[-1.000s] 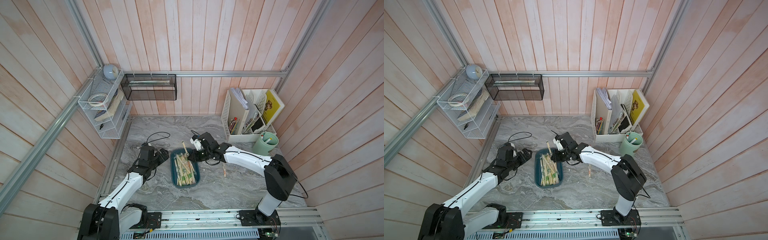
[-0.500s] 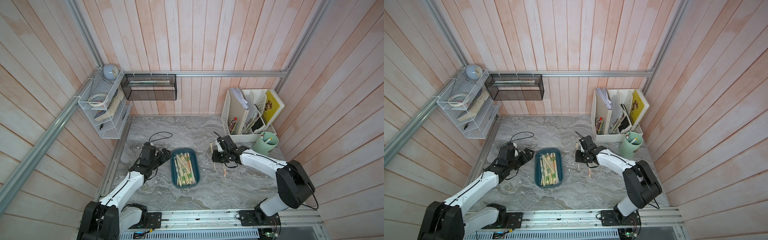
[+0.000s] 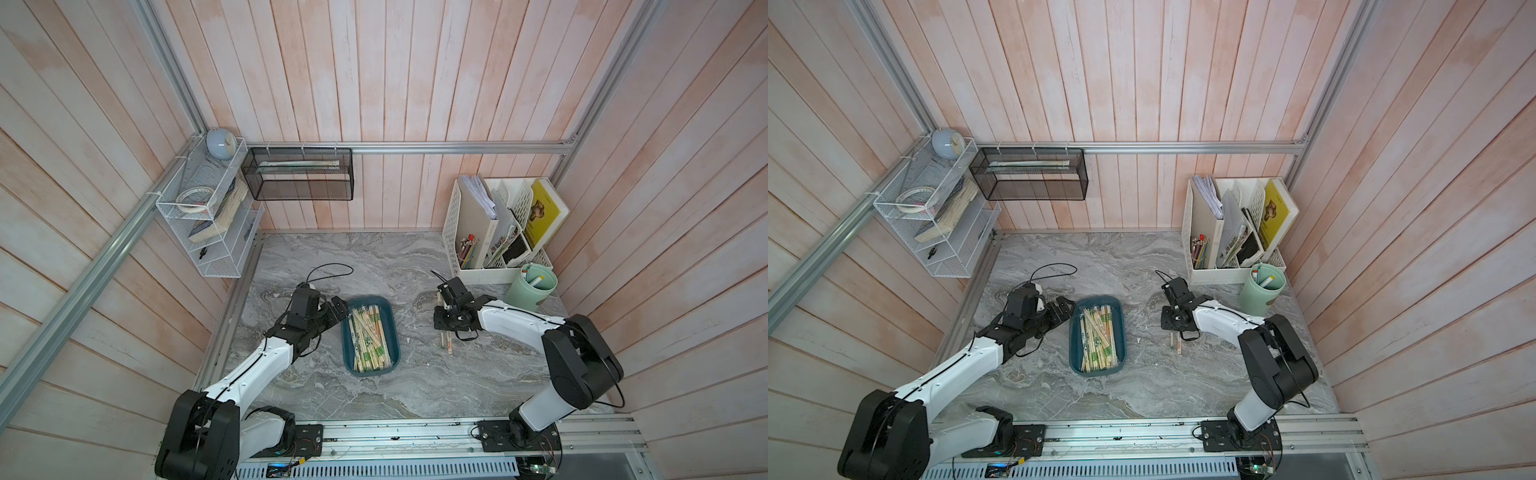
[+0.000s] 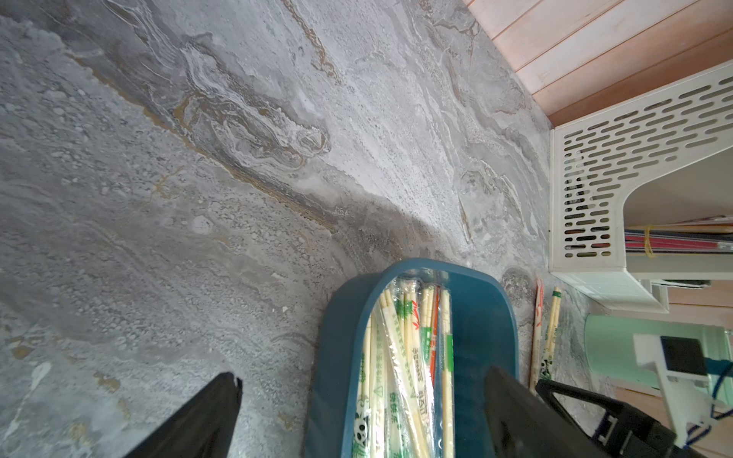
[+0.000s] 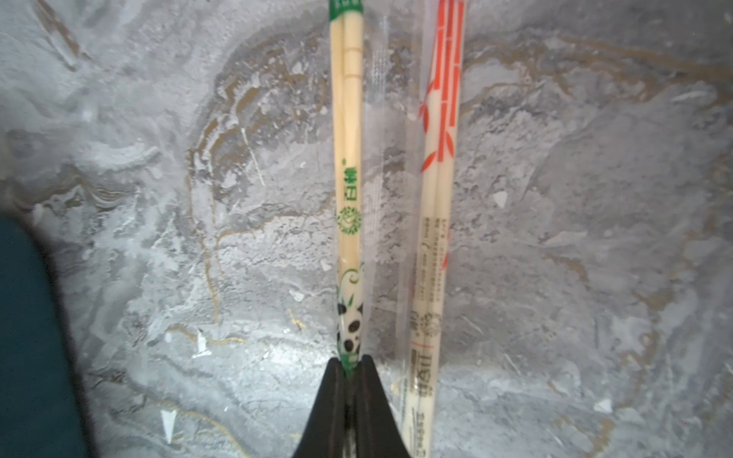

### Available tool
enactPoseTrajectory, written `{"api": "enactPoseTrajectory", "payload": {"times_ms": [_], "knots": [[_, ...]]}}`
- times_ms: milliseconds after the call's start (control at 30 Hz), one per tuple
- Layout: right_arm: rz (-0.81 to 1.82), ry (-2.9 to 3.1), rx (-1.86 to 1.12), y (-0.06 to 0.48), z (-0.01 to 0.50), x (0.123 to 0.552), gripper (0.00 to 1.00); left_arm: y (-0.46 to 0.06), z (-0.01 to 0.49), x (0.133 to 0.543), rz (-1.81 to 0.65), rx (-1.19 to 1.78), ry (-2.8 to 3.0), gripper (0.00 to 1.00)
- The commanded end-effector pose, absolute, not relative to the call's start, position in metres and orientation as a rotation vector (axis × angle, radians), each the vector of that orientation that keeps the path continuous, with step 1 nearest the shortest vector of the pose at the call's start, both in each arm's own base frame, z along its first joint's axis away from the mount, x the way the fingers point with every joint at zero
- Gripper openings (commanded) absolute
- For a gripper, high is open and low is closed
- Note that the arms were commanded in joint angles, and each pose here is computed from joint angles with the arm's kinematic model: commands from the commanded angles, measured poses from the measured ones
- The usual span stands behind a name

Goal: Take the paired disposable chopsticks out of the storage box
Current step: Place the paired disposable chopsticks at the center of the board.

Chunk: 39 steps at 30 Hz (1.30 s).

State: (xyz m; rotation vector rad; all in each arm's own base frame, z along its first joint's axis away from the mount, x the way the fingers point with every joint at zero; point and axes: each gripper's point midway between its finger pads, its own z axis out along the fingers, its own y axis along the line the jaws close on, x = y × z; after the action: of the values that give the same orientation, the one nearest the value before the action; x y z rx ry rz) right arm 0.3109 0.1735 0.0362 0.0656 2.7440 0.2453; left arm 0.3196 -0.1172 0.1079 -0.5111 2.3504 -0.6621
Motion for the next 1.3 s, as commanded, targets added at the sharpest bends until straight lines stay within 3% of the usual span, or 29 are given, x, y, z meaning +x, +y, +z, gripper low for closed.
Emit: {"api": "enactPoseTrajectory", "payload": {"times_ms": [0,367,833,1267], "knots": [[0.151,2.776,0.071,0.159,0.023,0.305,0.05,-0.12,0.117,0.326,-0.671,-0.509,2.322,1.0],[0.15,2.781,0.066,0.158,0.02,0.305,0.22,-0.121,0.115,0.326,-0.675,-0.506,2.322,1.0],[0.224,2.756,0.044,0.167,0.035,0.304,0.31,-0.123,0.112,0.324,-0.683,-0.504,2.325,1.0],[0.335,2.702,-0.047,0.201,0.065,0.304,0.67,-0.124,0.108,0.323,-0.694,-0.513,2.331,1.0]]}}
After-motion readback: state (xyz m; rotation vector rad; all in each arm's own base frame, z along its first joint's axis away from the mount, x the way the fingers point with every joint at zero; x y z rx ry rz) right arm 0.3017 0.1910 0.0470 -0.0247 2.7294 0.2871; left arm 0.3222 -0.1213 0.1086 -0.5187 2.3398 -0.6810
